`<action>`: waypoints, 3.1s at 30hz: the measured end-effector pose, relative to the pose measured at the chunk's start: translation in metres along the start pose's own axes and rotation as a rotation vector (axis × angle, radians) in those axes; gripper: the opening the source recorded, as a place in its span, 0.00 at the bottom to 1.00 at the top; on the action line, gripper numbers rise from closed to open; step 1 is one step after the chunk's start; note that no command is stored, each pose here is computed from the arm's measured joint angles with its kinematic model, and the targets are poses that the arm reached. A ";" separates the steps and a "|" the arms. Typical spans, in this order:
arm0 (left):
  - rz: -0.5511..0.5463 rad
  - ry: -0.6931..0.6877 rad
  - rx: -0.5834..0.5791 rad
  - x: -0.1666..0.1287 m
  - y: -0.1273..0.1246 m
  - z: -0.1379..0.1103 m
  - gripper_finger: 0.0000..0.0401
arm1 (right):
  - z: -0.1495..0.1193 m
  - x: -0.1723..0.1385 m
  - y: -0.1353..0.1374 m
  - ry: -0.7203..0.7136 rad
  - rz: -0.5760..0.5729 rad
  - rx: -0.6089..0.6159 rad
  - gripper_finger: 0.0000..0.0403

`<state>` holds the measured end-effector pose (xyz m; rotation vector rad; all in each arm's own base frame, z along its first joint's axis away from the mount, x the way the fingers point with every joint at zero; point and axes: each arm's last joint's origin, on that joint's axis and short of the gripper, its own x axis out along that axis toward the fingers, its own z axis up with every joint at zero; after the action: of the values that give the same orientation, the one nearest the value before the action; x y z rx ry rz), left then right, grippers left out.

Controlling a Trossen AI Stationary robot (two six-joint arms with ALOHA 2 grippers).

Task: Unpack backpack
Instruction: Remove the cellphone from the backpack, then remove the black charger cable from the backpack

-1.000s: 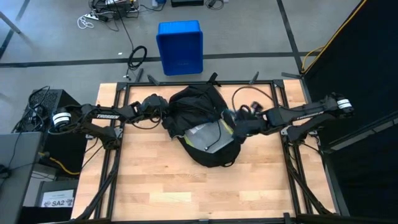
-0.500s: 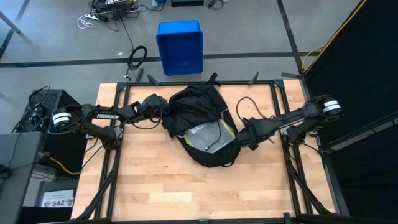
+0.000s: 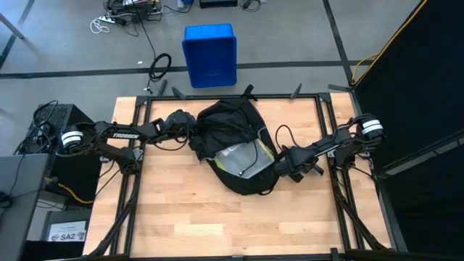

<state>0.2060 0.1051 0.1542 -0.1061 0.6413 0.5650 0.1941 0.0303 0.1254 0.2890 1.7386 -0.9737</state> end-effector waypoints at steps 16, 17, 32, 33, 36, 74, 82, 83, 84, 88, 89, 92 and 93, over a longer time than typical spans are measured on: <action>0.000 0.000 0.000 0.000 0.000 0.000 0.00 | 0.004 -0.104 0.007 -0.159 0.124 -0.083 0.40; 0.000 0.000 0.000 0.000 0.000 0.000 0.00 | 0.005 -0.111 0.008 -0.175 0.147 -0.087 0.40; -0.001 -0.001 0.000 0.000 0.000 0.000 0.00 | 0.054 -0.176 0.040 -0.666 0.506 -0.150 0.35; -0.002 0.000 -0.001 0.000 0.000 0.000 0.00 | 0.060 -0.173 0.042 -0.666 0.501 -0.148 0.35; -0.005 0.001 0.000 0.000 0.000 0.000 0.00 | 0.080 -0.157 0.045 -0.613 0.439 -0.123 0.34; -0.009 0.008 0.016 0.000 0.000 -0.001 0.00 | 0.065 -0.173 0.012 -0.700 0.362 -0.209 0.00; -0.007 0.007 0.001 0.000 0.000 -0.001 0.00 | 0.002 -0.227 -0.018 -1.078 0.463 -0.154 0.00; -0.008 0.008 0.001 0.000 0.000 -0.001 0.00 | -0.005 -0.231 -0.023 -1.121 0.451 -0.140 0.00; -0.008 0.008 0.001 0.000 0.000 -0.001 0.00 | -0.013 -0.235 -0.028 -1.162 0.441 -0.122 0.00; -0.008 0.008 0.001 0.000 0.000 -0.001 0.00 | -0.039 -0.246 -0.047 -1.319 0.364 -0.012 0.00; -0.008 0.008 0.001 0.000 0.000 -0.001 0.00 | -0.045 -0.247 -0.050 -1.356 0.336 0.017 0.00; -0.008 0.008 0.001 0.000 0.000 -0.001 0.00 | -0.059 -0.251 -0.056 -1.456 0.233 0.103 0.00; -0.008 0.008 0.001 0.000 0.000 -0.001 0.00 | -0.062 -0.251 -0.056 -1.482 0.197 0.128 0.00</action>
<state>0.2057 0.1047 0.1535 -0.1098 0.6486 0.5571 0.2177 0.1048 0.3782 -0.1851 0.2867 -0.7733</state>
